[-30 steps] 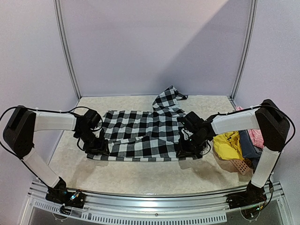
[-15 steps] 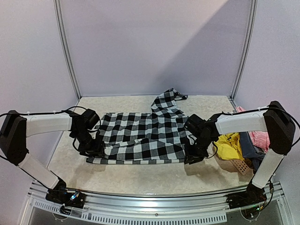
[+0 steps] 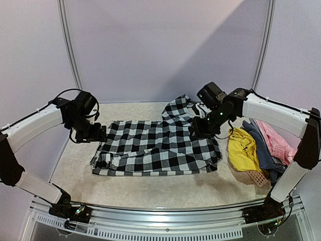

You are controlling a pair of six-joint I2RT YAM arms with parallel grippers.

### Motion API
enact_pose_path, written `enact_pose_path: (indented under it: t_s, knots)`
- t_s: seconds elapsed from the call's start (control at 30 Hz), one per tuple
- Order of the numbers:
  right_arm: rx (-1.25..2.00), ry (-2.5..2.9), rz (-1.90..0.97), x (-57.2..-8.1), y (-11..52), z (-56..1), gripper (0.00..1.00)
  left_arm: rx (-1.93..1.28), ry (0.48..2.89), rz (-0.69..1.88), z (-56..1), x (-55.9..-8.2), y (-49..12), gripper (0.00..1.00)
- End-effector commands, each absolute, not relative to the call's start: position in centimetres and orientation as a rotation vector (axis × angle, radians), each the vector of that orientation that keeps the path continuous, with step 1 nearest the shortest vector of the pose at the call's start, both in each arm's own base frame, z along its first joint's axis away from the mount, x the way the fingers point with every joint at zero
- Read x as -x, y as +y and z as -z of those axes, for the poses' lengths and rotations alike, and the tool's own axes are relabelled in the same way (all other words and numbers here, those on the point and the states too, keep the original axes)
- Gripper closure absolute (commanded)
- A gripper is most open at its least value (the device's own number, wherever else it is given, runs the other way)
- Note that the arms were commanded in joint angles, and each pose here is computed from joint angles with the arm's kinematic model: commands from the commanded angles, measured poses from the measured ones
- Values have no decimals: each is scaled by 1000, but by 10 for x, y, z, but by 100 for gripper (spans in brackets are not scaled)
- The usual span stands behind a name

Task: Fold and stack the mixed laundry pile
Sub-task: Pick up the 1/3-folded shirt from the center of the board.

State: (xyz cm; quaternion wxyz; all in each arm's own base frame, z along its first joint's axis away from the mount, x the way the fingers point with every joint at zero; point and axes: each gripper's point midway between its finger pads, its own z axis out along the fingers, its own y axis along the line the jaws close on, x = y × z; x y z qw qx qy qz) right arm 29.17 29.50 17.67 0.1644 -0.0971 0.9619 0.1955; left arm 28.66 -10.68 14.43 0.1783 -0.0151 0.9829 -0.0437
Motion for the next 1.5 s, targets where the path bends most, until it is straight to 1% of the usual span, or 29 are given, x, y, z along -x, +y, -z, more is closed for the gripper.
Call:
enact_pose_path:
  t_s: [0.0, 0.13, 0.27, 0.43, 0.5, 0.67, 0.87, 1.07, 1.23, 1.47]
  knots:
    - [199, 2654, -435, -346, 284, -190, 67, -4, 2729, 66, -168, -321, -95, 12]
    - [122, 2614, -438, -394, 284, -189, 66, -23, 2700, 83, -177, -354, -99, 10]
    - [48, 2578, -450, -438, 275, -183, 65, -9, 2686, 141, -170, -392, -107, 10]
    - [-67, 2610, -461, -482, 247, -162, 64, -26, 2723, 222, -151, -439, -113, 13]
    - [-100, 2625, -463, -496, 237, -154, 63, -37, 2758, 225, -132, -455, -112, 15]
    - [-130, 2656, -530, -524, 228, -132, 61, -8, 2807, 261, -101, -499, -102, 20]
    - [-197, 2688, -656, -551, 225, -93, 59, 2, 2840, 371, -66, -536, -101, 28]
    - [-222, 2693, -770, -569, 230, -61, 53, 80, 2847, 495, -31, -557, -104, 34]
    - [-227, 2738, -801, -566, 232, -34, 53, 97, 2854, 594, -14, -561, -111, 39]
    - [-164, 2790, -822, -556, 236, -14, 57, 99, 2862, 660, 0, -560, -118, 48]
